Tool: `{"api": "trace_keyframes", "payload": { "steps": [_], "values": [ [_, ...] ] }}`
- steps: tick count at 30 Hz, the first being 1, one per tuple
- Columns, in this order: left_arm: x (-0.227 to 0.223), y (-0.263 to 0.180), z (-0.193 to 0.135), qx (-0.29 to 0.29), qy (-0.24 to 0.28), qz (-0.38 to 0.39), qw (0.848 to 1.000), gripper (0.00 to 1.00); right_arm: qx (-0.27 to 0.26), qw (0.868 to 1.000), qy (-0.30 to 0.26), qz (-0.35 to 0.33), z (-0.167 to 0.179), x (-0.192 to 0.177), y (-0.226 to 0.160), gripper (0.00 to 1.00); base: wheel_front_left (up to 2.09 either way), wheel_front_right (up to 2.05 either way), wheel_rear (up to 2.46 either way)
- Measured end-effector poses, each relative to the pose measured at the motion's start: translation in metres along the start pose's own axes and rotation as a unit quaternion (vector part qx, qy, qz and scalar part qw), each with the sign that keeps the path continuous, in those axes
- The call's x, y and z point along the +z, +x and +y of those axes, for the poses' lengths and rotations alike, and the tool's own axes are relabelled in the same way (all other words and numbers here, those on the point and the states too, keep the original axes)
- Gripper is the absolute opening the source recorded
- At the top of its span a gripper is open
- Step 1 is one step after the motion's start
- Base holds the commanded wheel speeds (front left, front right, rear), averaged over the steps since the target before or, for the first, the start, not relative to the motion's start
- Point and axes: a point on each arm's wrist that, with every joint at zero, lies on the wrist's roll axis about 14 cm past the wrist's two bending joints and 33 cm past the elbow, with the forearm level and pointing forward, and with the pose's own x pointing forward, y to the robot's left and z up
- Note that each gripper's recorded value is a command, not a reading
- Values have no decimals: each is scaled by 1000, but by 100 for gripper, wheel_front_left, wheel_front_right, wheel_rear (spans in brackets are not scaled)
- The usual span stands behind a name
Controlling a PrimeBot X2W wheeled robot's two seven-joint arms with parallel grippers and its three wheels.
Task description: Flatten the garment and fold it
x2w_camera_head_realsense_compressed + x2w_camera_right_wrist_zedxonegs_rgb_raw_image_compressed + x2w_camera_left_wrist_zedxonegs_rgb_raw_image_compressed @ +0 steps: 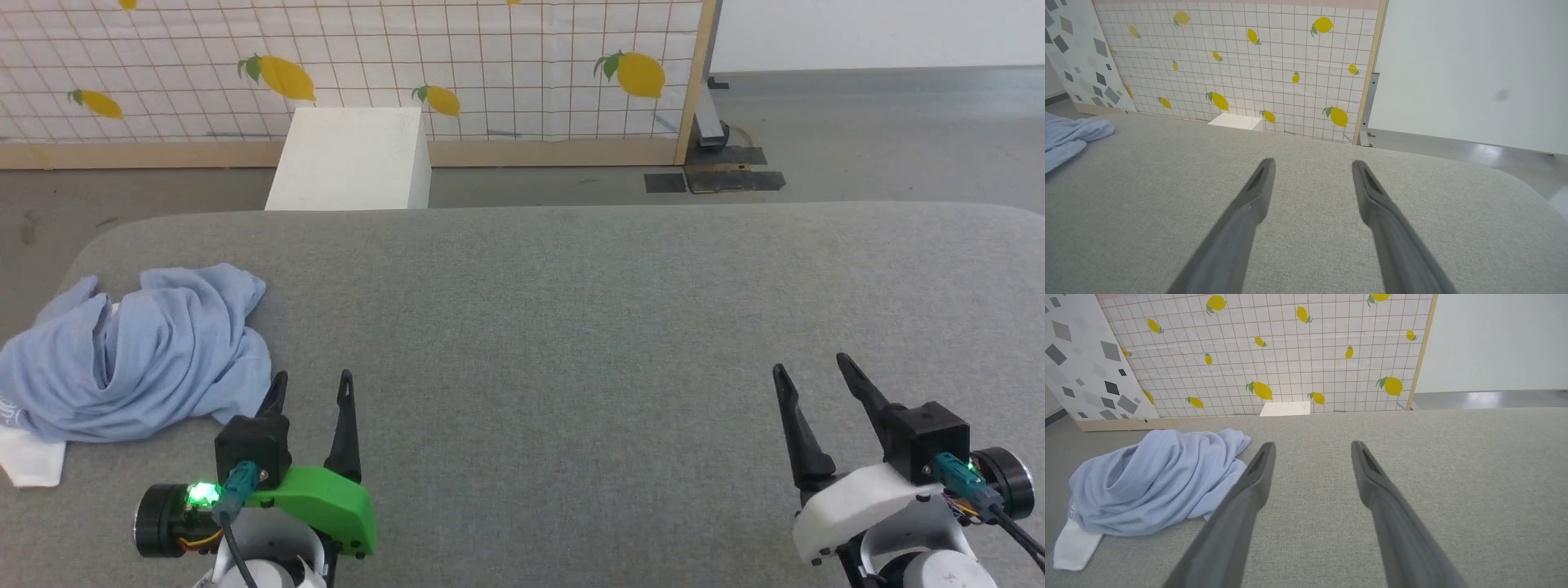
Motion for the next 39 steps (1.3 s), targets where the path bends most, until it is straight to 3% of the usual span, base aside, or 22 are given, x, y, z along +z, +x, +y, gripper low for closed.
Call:
{"api": "trace_keyframes", "payload": {
  "steps": [39],
  "values": [
    [-10, -43, 68, 129, -21, -9, 991, 100, 105, 994, 13, -9, 69, -3, 35, 100, 0, 0, 0]
  ]
}}
